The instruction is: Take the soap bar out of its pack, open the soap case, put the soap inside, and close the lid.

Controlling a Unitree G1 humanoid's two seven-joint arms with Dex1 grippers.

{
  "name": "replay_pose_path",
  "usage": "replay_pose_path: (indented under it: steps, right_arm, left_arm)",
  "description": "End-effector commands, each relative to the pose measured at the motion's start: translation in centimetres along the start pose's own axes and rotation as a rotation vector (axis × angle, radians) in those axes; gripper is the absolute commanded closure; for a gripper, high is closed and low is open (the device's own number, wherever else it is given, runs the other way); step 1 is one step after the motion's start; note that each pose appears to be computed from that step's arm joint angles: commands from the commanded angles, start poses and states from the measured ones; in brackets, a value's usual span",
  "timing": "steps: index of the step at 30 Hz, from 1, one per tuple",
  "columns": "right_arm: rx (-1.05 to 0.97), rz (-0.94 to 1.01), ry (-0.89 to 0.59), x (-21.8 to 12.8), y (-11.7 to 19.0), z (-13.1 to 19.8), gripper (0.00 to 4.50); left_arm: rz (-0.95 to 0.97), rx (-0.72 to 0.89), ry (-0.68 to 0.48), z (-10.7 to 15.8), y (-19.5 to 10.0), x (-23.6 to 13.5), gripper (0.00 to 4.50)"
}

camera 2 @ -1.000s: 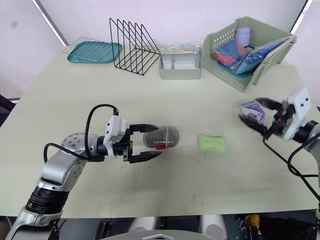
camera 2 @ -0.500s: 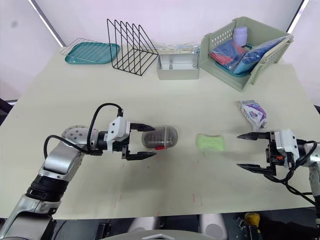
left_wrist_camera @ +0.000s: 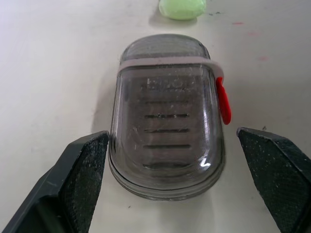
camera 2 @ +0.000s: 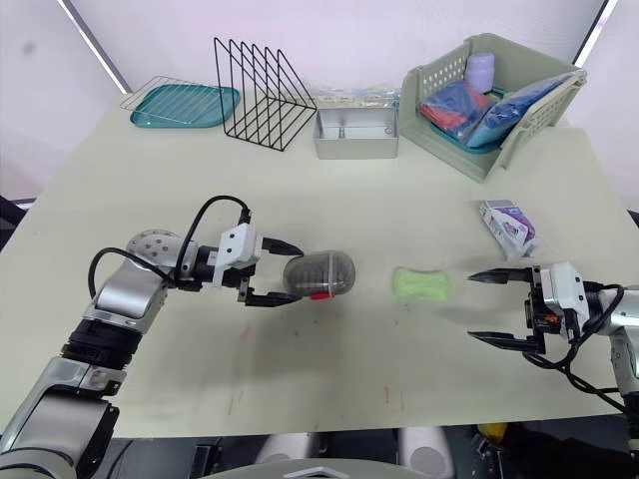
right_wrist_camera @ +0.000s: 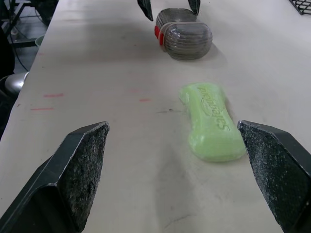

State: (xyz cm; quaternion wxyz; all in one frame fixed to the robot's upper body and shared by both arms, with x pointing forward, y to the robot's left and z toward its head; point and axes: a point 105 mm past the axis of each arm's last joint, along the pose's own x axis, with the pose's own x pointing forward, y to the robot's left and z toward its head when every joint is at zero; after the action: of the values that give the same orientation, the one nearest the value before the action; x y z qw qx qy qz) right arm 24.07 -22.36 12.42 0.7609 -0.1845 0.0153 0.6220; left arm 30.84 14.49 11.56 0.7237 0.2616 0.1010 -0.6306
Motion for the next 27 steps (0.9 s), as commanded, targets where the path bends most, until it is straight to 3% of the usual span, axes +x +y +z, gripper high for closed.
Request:
replay_pose_path:
  steps: [1,27]
  right_arm:
    - [-0.030,-0.004,0.004,-0.08,-0.06,0.56,0.05]
    - [-0.009,-0.013,0.013,0.02,0.10,0.44,0.05]
  left_arm:
    - [-0.004,0.020,0.002,0.17,0.44,-0.04,0.00]
    - [0.029,-0.045,-0.034,-0.55,0.11,0.74,0.00]
